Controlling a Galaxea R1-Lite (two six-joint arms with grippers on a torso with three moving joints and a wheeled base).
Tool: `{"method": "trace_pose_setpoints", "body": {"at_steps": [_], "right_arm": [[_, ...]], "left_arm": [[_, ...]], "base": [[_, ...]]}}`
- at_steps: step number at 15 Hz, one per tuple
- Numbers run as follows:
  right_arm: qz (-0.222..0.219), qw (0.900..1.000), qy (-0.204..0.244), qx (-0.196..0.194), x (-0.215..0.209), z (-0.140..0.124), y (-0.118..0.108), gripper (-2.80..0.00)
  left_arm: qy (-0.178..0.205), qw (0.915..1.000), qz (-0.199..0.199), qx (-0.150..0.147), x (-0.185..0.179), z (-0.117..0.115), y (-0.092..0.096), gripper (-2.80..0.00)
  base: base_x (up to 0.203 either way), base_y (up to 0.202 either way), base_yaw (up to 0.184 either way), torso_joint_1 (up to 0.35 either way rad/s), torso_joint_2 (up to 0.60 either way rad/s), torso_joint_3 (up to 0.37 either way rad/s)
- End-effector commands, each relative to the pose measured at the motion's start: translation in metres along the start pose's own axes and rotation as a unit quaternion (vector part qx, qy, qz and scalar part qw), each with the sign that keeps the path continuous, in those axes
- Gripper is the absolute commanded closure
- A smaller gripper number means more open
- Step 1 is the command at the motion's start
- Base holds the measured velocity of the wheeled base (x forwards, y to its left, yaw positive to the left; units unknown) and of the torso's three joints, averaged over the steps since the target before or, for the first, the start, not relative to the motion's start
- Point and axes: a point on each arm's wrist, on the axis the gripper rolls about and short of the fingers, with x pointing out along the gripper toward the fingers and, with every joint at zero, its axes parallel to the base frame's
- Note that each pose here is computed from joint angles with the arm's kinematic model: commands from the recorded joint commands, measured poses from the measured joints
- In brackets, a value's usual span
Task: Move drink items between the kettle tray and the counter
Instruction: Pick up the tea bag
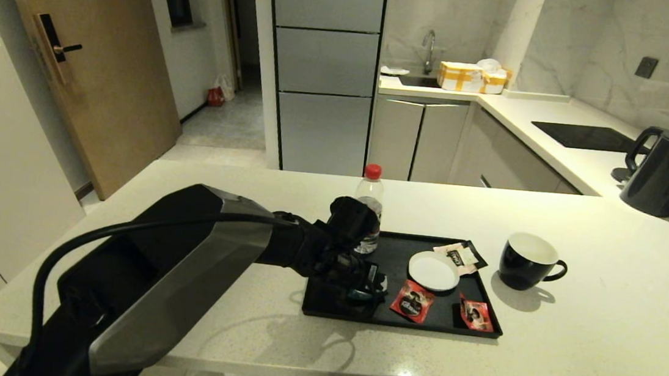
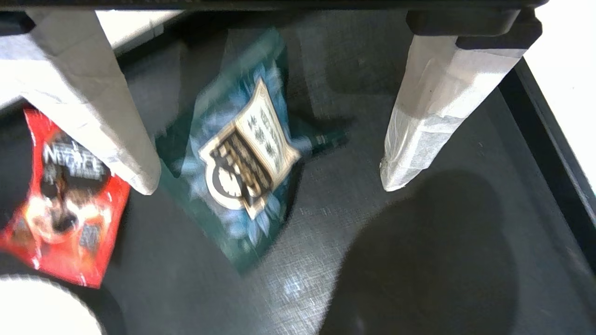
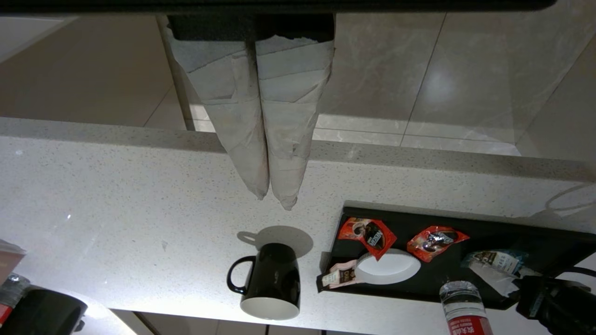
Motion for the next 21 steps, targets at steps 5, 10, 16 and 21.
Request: {"method": "trace_pose_setpoints", "body": {"at_steps": [5,10,16,21], "right_arm": [[0.0,1.0,0.001,-0.001,0.0,-0.001,0.0,0.0],[0.0,1.0,0.001,-0.001,0.0,-0.001,0.0,0.0],[0.0,1.0,0.001,-0.001,0.0,-0.001,0.0,0.0],[0.0,1.0,0.001,-0.001,0.0,-0.001,0.0,0.0]], "left_arm": [[-0.008,0.9998,0.019,-0.005,0.009,0.0,0.0,-2.8],[-0.008,0.9996,0.028,0.0,0.011,0.0,-0.003,-2.8],[0.0,0.9996,0.029,0.007,0.013,-0.004,-0.006,0.0],[0.003,0.9982,0.059,0.014,0.016,-0.006,-0.015,0.0]], "base": [[0.0,0.0,0.0,0.0,0.0,0.0],[0.0,0.0,0.0,0.0,0.0,0.0],[0.0,0.0,0.0,0.0,0.0,0.0],[0.0,0.0,0.0,0.0,0.0,0.0]]}}
